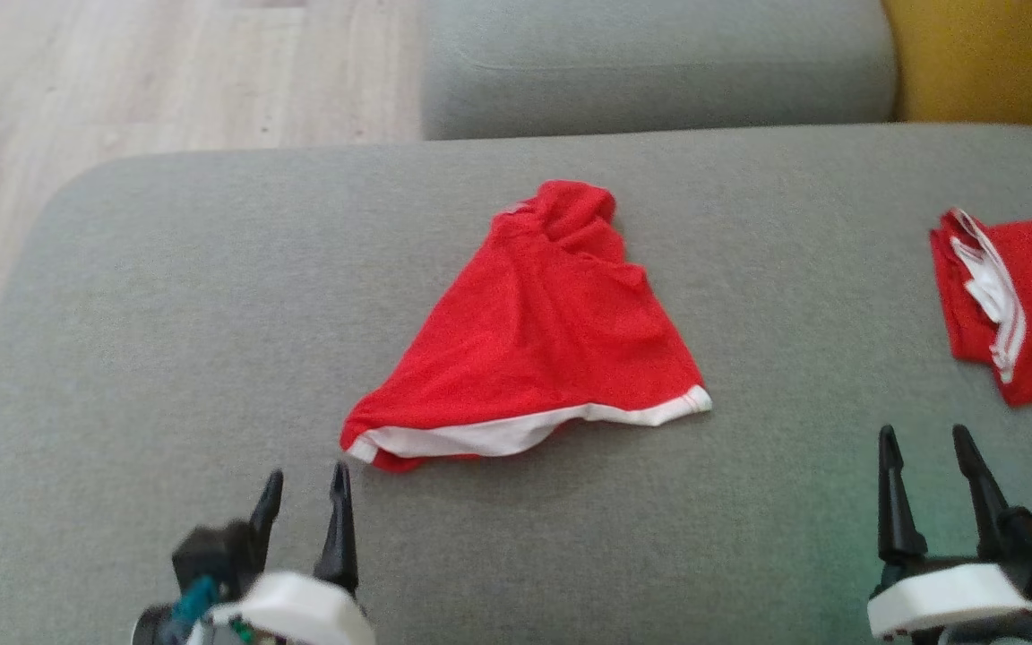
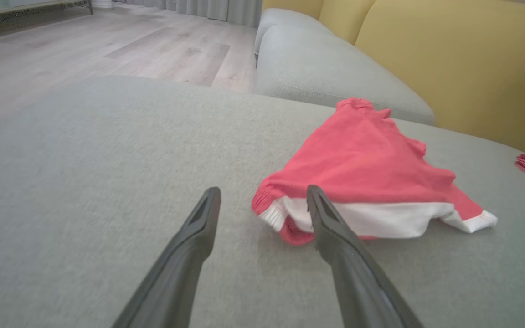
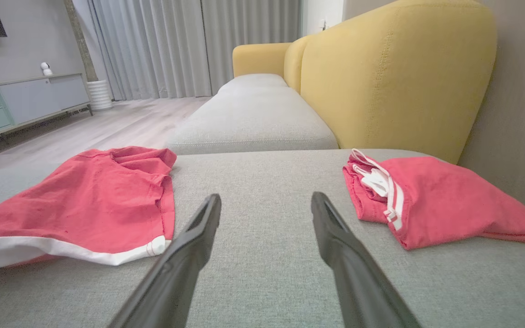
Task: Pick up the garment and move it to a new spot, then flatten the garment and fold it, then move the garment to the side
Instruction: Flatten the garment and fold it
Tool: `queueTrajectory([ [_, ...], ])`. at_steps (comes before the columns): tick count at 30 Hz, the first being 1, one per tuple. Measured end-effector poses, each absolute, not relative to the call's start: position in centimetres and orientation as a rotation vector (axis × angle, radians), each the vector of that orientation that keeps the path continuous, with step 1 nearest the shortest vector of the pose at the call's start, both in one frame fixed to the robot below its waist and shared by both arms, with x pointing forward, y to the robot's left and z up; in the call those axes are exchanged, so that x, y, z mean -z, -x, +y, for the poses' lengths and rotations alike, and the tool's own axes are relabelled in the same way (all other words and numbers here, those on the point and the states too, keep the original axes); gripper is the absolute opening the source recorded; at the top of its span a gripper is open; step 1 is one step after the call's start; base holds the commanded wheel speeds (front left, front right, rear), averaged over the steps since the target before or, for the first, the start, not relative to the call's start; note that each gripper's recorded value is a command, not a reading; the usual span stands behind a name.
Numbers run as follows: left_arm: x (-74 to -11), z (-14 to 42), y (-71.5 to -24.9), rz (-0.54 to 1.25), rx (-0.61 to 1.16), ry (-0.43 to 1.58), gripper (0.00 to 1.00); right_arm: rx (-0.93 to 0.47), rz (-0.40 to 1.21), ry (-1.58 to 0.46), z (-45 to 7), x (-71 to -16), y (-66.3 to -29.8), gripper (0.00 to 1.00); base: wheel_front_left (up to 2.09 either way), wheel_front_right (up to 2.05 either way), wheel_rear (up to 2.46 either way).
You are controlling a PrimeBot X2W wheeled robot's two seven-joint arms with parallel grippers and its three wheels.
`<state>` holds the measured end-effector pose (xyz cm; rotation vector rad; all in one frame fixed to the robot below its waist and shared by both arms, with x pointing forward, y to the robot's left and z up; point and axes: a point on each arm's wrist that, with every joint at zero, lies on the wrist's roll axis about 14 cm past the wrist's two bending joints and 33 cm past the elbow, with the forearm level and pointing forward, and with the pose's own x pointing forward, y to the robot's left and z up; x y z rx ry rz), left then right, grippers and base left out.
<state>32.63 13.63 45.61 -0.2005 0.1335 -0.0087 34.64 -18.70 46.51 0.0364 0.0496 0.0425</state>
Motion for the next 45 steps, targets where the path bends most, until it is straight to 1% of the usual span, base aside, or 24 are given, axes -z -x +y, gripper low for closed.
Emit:
queueTrajectory([
  [3, -44.6, 14.4, -30.7, 0.155, -0.007, 0.175, 1.00, -0.059, 0.055, -0.036, -18.2, -46.3, -34.7, 1.00, 0.00, 0.00, 0.00],
  [7, -44.4, 15.6, -29.4, 0.149, -0.025, 0.159, 1.00, -0.072, 0.065, -0.038, -17.8, -46.1, -34.8, 1.00, 0.00, 0.00, 0.00],
  [17, -46.0, 17.5, -29.4, 0.075, -0.046, 0.118, 1.00, -0.129, 0.101, -0.054, -15.8, -45.0, -34.2, 1.00, 0.00, 0.00, 0.00],
  [24, -46.1, 17.4, -29.6, 0.066, -0.029, 0.112, 1.00, -0.131, 0.151, -0.084, -15.5, -43.5, -33.0, 1.00, 0.00, 0.00, 0.00],
  [35, -45.5, 17.0, -29.9, 0.085, -0.007, 0.116, 1.00, -0.124, 0.160, -0.113, -15.5, -43.2, -32.8, 1.00, 0.00, 0.00, 0.00],
  [39, -44.2, 16.1, -30.2, 0.130, 0.009, 0.182, 1.00, -0.171, 0.180, -0.154, -13.5, -42.8, -33.7, 1.00, 0.00, 0.00, 0.00],
  [43, -43.6, 14.6, -31.5, 0.158, 0.046, 0.221, 1.00, -0.246, 0.241, -0.162, -10.9, -42.4, -36.4, 1.00, 0.00, 0.00, 0.00],
  [45, -43.5, 13.7, -32.3, 0.175, 0.070, 0.246, 1.00, -0.282, 0.299, -0.142, -9.7, -42.0, -37.9, 1.00, 0.00, 0.00, 0.00],
])
